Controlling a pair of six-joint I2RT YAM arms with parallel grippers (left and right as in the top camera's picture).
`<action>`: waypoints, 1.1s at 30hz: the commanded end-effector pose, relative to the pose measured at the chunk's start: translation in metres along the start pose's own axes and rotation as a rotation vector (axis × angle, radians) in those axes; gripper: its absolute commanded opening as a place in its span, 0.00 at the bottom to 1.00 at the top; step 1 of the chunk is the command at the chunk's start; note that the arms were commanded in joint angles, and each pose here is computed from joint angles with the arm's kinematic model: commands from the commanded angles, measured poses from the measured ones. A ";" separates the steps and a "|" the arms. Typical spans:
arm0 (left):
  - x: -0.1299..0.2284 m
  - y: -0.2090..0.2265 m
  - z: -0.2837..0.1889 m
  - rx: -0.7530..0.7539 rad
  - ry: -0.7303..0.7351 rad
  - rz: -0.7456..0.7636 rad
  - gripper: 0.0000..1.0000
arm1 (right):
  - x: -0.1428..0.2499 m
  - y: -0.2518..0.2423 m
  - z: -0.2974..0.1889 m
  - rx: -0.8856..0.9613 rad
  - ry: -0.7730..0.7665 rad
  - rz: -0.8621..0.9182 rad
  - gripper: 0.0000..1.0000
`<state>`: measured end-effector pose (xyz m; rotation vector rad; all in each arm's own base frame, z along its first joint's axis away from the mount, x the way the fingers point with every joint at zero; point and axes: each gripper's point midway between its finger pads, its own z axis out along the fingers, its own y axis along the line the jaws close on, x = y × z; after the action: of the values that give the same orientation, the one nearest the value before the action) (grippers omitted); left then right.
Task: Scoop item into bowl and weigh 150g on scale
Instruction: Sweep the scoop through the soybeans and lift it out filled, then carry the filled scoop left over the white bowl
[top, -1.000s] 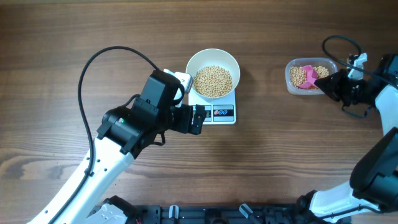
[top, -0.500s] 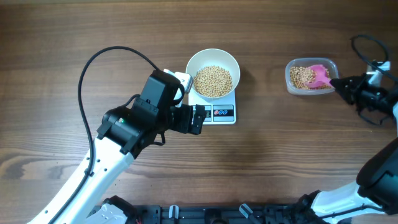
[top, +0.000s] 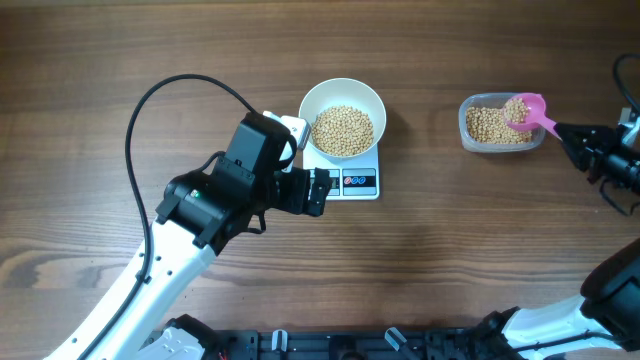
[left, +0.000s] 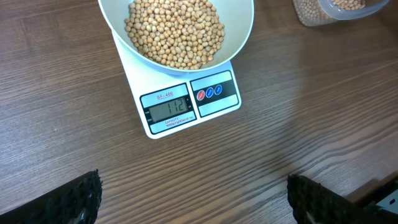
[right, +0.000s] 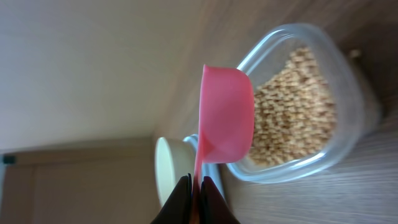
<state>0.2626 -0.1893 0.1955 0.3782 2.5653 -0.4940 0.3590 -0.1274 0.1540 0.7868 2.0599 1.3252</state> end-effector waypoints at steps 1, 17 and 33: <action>0.001 0.001 0.001 -0.008 0.002 0.023 1.00 | 0.005 0.013 0.001 -0.111 0.027 0.063 0.04; 0.001 0.001 0.001 -0.008 0.002 0.023 1.00 | 0.029 0.047 0.029 -0.224 0.155 0.094 0.04; 0.001 0.001 0.001 -0.008 0.002 0.023 1.00 | 0.108 0.133 0.141 -0.325 0.490 -0.112 0.04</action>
<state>0.2626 -0.1892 0.1955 0.3778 2.5658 -0.4940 0.4101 0.0550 0.2051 0.2273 2.0999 1.7577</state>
